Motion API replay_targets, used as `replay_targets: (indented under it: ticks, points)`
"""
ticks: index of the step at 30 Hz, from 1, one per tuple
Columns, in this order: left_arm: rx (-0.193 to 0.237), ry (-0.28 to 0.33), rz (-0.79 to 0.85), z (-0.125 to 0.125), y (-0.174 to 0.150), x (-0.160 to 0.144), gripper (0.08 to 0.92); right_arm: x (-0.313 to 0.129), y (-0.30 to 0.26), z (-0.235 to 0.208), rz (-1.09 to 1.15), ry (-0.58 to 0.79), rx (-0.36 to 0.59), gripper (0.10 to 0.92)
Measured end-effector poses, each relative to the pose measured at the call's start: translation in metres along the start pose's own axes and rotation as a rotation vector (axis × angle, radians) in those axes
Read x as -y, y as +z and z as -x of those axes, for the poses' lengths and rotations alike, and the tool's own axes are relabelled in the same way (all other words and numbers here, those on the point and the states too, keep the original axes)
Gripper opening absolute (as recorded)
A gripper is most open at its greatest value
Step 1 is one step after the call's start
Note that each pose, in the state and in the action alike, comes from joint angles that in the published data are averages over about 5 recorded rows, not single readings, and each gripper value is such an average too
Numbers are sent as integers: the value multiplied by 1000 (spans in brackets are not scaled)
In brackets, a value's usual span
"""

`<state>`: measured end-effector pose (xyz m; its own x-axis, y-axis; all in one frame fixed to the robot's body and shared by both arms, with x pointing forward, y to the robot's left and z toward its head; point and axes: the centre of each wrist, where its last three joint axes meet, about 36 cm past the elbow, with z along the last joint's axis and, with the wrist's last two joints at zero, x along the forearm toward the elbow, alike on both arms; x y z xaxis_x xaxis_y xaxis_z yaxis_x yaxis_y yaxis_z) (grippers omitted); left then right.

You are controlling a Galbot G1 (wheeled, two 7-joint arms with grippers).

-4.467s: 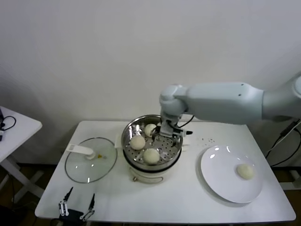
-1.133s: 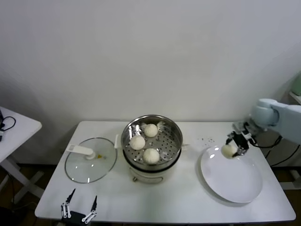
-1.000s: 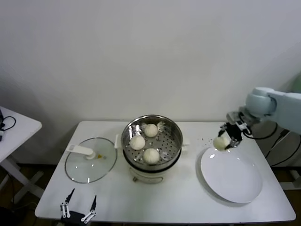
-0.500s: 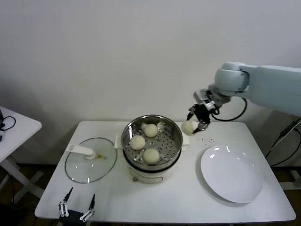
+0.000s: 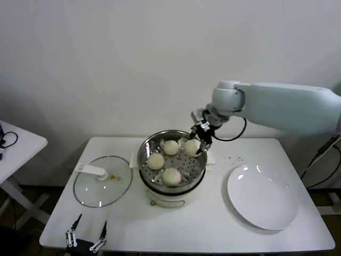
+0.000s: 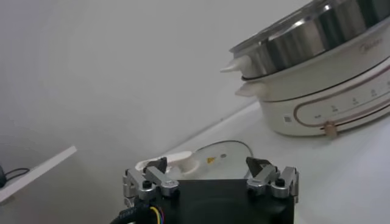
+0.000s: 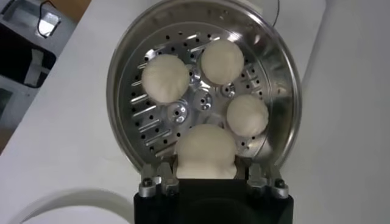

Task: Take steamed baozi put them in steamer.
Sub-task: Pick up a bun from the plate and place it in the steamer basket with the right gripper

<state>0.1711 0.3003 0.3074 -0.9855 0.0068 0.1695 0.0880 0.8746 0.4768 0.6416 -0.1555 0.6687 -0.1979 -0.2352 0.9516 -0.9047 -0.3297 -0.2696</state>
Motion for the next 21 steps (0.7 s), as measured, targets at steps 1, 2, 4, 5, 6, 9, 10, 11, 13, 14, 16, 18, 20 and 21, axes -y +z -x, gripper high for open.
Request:
replay_targets:
  ticks: [1,2,4,5,6,9,10,11,13,14,16,18,20,21]
  points:
    - [-1,0,0,0,0,0,823,0,0,5,2,-2,0,636]
    - [-2,1,0,0,1,0,823,0,0,10,5,-4,1,636]
    - [-3,1,-1,0,1,1,823,0,0,20,10,-8,2,636]
    - [-4,2,-1,-1,2,1,823,0,0,25,12,-11,3,636]
    - [-4,2,-1,-1,2,1,823,-1,0,29,14,-13,3,636]
    - [-4,2,-1,-1,2,1,823,-2,0,42,18,-22,6,636]
    - [-4,3,-1,-1,2,1,823,-2,0,46,19,-24,6,636]
    - [-4,3,0,-1,2,1,823,-2,0,50,20,-27,6,636]
    - [-5,3,0,-1,2,1,823,-3,1,55,21,-31,4,636]
    - [-5,3,0,-1,2,1,823,-3,1,57,20,-32,2,636]
    - [-7,4,0,-1,3,1,823,-3,2,61,18,-34,-2,636]
    - [-7,5,1,-1,3,1,823,-2,1,64,15,-35,-5,638]
    - [-7,5,3,-1,3,1,823,-2,1,68,14,-36,-7,642]
    - [-6,5,3,-1,3,1,823,-2,2,69,14,-37,-7,646]
